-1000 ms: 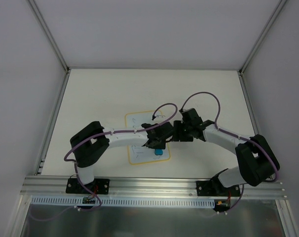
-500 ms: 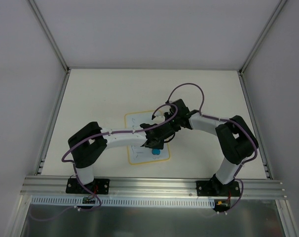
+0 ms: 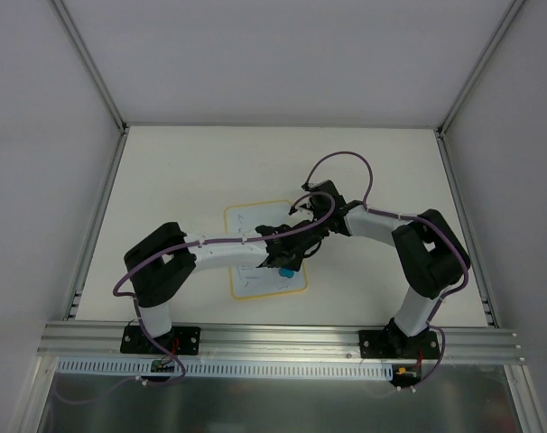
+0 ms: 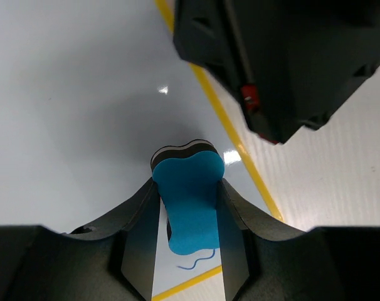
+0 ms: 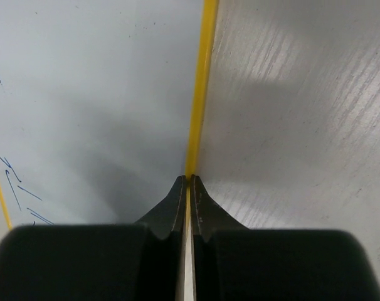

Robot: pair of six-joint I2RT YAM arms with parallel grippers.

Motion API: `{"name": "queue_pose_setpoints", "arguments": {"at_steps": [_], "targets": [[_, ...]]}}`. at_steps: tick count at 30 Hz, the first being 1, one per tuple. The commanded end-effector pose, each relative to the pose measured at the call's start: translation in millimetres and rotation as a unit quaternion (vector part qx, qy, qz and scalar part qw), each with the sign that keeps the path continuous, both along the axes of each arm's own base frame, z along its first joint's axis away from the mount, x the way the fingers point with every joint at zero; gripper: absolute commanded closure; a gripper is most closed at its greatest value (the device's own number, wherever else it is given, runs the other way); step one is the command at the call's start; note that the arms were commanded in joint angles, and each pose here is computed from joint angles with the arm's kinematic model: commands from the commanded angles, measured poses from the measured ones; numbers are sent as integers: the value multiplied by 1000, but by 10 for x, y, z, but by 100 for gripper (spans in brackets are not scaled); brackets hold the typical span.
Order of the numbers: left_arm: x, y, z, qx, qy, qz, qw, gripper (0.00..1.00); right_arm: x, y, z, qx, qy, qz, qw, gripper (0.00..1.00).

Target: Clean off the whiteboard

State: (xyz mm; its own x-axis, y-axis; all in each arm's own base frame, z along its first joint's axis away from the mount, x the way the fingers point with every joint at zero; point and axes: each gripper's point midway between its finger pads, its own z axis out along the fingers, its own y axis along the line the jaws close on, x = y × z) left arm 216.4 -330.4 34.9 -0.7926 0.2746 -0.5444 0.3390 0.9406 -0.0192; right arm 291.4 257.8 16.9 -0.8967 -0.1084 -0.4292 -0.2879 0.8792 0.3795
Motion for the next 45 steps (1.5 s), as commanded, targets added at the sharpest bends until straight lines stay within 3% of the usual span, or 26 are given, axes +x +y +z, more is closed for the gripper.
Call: {"name": "queue_pose_setpoints", "arguments": {"at_steps": [1, 12, 24, 32, 45], "targets": [[176, -151, 125, -35, -31, -66, 997, 100, -127, -140, -271, -45, 29, -3, 999, 100], [209, 5, -82, -42, 9, -93, 995, 100, -134, -149, -281, -47, 30, -5, 998, 100], [-135, 77, -221, -52, 82, -114, 989, 100, -106, -190, -293, -52, 31, -22, 998, 100], [-418, 73, -296, -18, 121, -128, 984, 100, -106, -222, -308, -54, 36, -30, 997, 100], [-715, 502, -381, -7, 163, -19, 986, 100, -99, -246, -336, -55, 44, -41, 997, 100]]}}
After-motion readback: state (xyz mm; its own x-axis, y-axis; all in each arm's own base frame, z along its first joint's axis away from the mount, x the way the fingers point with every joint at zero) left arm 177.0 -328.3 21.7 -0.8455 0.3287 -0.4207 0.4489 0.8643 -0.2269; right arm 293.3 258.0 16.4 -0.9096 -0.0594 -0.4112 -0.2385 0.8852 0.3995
